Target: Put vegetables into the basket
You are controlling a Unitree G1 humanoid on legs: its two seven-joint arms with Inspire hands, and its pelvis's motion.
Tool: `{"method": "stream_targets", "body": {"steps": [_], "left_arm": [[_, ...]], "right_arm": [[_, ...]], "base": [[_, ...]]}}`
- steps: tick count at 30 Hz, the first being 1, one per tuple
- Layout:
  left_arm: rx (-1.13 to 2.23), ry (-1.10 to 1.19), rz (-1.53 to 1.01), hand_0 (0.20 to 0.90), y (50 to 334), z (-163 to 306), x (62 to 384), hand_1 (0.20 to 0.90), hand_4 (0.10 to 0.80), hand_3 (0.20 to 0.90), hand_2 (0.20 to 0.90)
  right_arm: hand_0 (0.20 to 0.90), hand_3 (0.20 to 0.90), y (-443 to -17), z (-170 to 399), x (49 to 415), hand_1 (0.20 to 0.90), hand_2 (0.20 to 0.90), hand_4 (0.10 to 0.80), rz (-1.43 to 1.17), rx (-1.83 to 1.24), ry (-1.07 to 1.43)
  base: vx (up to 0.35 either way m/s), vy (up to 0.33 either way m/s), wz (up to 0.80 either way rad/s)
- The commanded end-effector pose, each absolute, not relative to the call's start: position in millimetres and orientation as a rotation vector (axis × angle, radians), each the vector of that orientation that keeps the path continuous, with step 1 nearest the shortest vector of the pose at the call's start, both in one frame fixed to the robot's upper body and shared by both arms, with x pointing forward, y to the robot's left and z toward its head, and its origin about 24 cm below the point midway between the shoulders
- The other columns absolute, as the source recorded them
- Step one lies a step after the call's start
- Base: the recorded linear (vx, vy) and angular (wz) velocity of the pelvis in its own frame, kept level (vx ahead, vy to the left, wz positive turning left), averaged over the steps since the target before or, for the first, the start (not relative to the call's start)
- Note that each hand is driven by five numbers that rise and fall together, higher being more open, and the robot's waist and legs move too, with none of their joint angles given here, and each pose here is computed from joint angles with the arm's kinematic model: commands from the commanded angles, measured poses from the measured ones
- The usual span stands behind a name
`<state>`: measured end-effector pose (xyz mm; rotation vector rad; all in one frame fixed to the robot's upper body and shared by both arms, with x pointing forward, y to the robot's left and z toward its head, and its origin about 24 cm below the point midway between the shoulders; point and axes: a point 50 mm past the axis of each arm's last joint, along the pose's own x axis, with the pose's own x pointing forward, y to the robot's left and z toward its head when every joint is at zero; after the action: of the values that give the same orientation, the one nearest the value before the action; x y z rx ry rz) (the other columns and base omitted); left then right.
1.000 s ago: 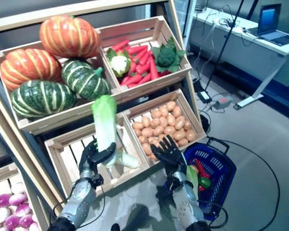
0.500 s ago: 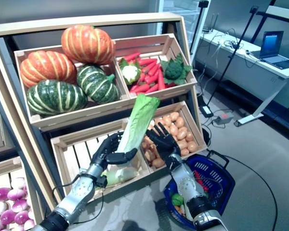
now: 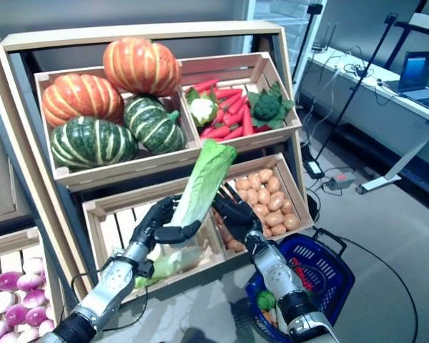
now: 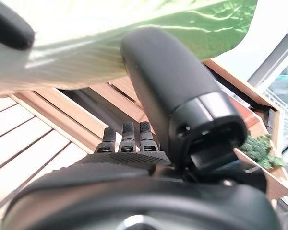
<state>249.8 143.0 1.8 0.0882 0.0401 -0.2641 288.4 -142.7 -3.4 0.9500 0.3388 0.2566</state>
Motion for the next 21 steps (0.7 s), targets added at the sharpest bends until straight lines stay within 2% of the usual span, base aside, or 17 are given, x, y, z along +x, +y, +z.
{"method": "stream_targets", "body": {"steps": [1, 5, 11, 21], "left_arm": [[0.035, -0.258, -0.577, 0.3, 85.0, 52.4, 262.6, 0.3, 0.4, 0.3, 0.3], [0.013, -0.24, -0.555, 0.3, 89.0, 48.6, 261.9, 0.3, 0.4, 0.3, 0.3], [0.023, -0.236, -0.496, 0.3, 106.1, 46.5, 262.6, 0.3, 0.4, 0.3, 0.3], [0.009, -0.248, -0.384, 0.3, 133.7, 50.4, 267.6, 0.3, 0.4, 0.3, 0.3]], "right_arm": [[0.9, 0.9, -97.3, 78.5, 322.8, 0.9, 0.9, 0.8, 0.674, 1.103, 0.061], [0.9, 0.9, -98.8, 84.4, 323.4, 0.9, 0.9, 0.8, 0.692, 1.062, 0.038], [0.9, 0.9, -125.3, 82.0, 324.0, 0.9, 0.9, 0.8, 0.61, 0.903, 0.027], [0.9, 0.9, -160.4, 59.9, 298.6, 0.9, 0.9, 0.8, 0.556, 0.841, 0.01]], "base": [[-0.022, 0.003, 0.03], [-0.014, 0.003, 0.06], [-0.019, -0.002, 0.08], [-0.022, -0.009, -0.03]]}}
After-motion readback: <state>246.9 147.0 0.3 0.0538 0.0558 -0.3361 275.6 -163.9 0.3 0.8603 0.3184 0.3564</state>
